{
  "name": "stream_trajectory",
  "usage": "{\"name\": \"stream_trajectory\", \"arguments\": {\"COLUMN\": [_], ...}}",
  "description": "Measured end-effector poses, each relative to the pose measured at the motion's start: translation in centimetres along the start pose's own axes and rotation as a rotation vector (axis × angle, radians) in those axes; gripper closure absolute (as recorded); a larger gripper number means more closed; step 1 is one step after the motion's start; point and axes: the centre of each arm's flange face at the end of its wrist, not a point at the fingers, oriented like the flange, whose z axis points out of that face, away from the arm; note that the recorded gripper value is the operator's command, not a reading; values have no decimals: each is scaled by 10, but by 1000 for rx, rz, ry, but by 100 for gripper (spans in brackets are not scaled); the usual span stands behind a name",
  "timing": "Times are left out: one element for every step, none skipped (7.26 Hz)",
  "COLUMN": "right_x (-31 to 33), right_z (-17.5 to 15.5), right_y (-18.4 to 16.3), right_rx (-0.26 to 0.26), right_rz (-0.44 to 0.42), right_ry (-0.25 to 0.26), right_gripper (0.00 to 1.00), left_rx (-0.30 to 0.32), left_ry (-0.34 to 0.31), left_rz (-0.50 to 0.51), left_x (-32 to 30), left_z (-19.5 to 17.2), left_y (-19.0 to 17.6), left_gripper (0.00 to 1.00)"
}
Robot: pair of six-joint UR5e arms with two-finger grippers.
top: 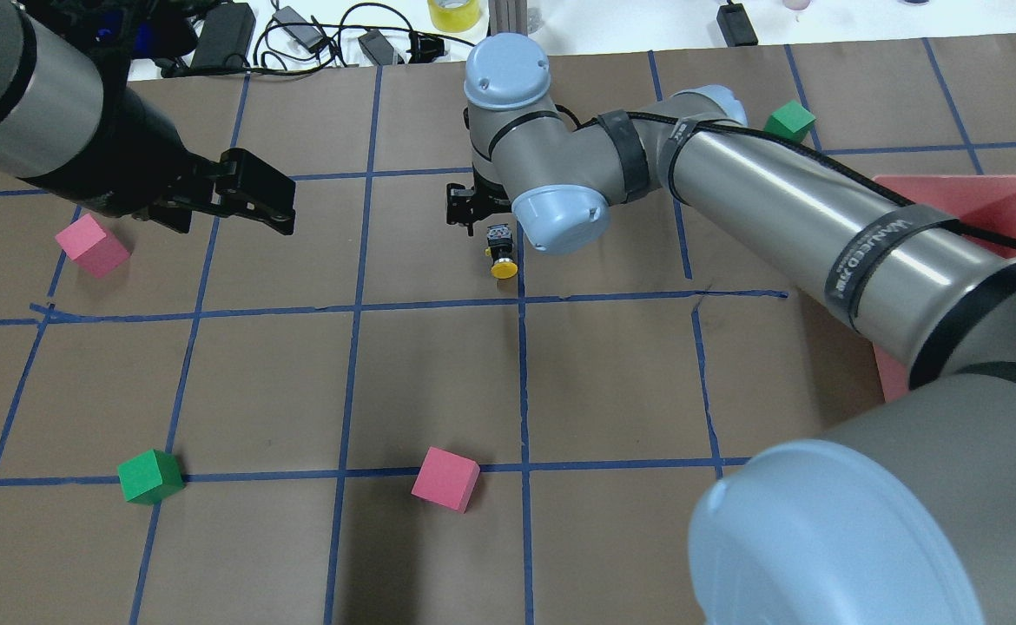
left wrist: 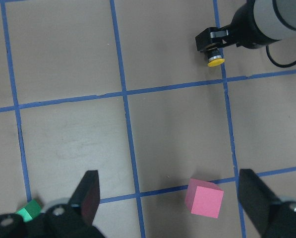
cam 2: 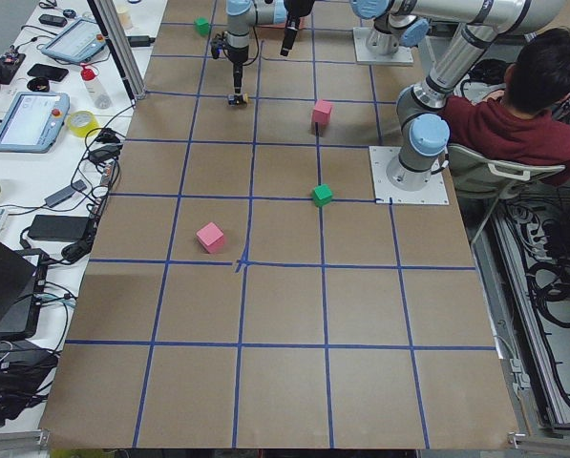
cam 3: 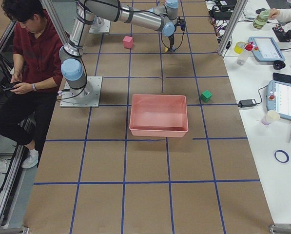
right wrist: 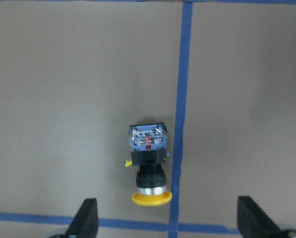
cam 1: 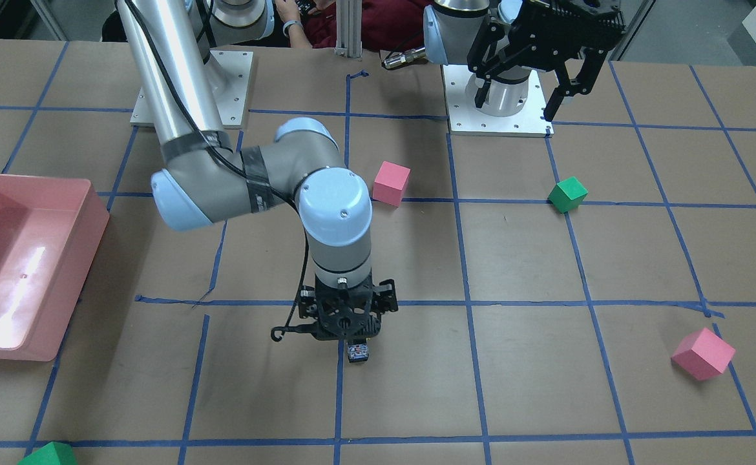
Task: Align button upright
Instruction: 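Lower the switch onto the table and open the right gripper, then raise the right gripper away from the switch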
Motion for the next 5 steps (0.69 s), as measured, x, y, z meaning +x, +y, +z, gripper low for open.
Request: {"name": "stream_trajectory", "arguments": {"right_x": [21,57,97,132,157], "right_z": [-37,-73,-105,-136,-163], "right_y": [5,9,12,21,34], "right_rx": [-28,-65,-98,-123,-144], "right_rz": [5,9,22,26,-3], "right_ry": [17,36,44,46,64], "right_gripper": [0,0,0,0,0], "left_rx": [-1,-2,-2,-2,-2], "left_ry": [0,0,0,0,0], "left_rz": [0,0,0,0,0], "left_x": [0,0,0,0,0], "left_z": [0,0,0,0,-1], "left_y": [0,0,1,1,1], "left_gripper": [0,0,0,0,0]}}
